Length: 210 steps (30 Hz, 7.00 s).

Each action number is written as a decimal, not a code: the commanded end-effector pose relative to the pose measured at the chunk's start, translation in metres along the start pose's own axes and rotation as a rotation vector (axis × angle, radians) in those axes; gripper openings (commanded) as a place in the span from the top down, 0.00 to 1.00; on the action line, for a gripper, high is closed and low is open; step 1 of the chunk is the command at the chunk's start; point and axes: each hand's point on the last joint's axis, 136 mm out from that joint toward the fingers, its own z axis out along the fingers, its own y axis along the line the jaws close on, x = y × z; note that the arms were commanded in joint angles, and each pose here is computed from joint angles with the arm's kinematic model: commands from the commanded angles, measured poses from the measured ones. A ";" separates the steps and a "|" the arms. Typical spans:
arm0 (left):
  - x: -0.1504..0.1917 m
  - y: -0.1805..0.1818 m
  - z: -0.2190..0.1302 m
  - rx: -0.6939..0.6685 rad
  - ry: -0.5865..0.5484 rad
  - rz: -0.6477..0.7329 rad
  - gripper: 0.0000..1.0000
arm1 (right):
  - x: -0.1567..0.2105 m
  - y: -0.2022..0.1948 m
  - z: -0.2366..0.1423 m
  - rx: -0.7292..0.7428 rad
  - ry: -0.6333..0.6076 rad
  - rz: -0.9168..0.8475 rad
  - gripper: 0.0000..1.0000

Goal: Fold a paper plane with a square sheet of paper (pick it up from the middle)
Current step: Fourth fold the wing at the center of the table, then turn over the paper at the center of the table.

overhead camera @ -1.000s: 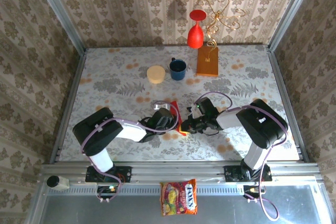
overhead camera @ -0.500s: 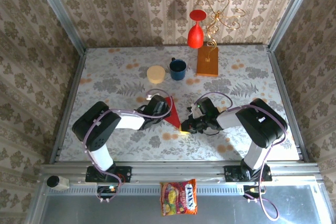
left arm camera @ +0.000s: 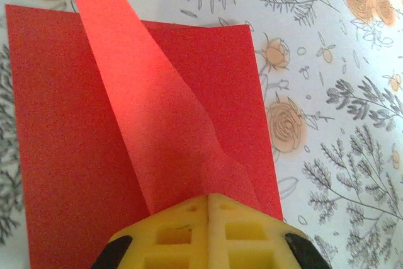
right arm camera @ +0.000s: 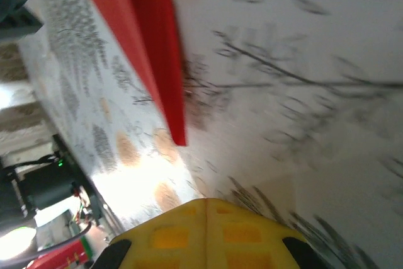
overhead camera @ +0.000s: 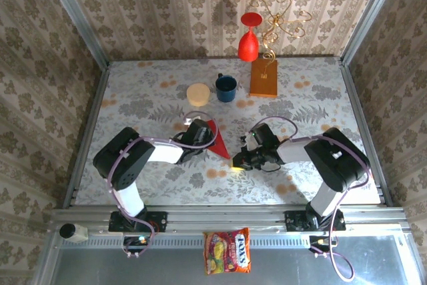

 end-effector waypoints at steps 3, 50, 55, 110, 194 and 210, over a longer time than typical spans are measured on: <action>0.066 0.051 -0.011 -0.170 0.142 -0.024 1.00 | -0.006 0.007 -0.020 0.102 -0.015 0.026 1.00; 0.000 0.052 -0.018 -0.192 0.045 0.009 1.00 | 0.040 -0.105 0.033 0.415 0.151 0.086 1.00; -0.011 0.061 -0.015 -0.217 0.034 0.009 1.00 | 0.041 -0.107 0.034 0.417 0.151 0.087 1.00; 0.029 0.036 -0.002 -0.143 0.102 0.076 1.00 | 0.079 -0.075 0.000 0.257 0.151 -0.009 1.00; 0.044 0.047 0.003 -0.089 0.156 0.064 1.00 | -0.048 0.027 0.008 -0.139 -0.129 0.003 0.88; -0.044 0.047 -0.080 -0.034 -0.086 -0.032 1.00 | -0.059 0.024 -0.166 0.491 -0.408 -0.189 1.00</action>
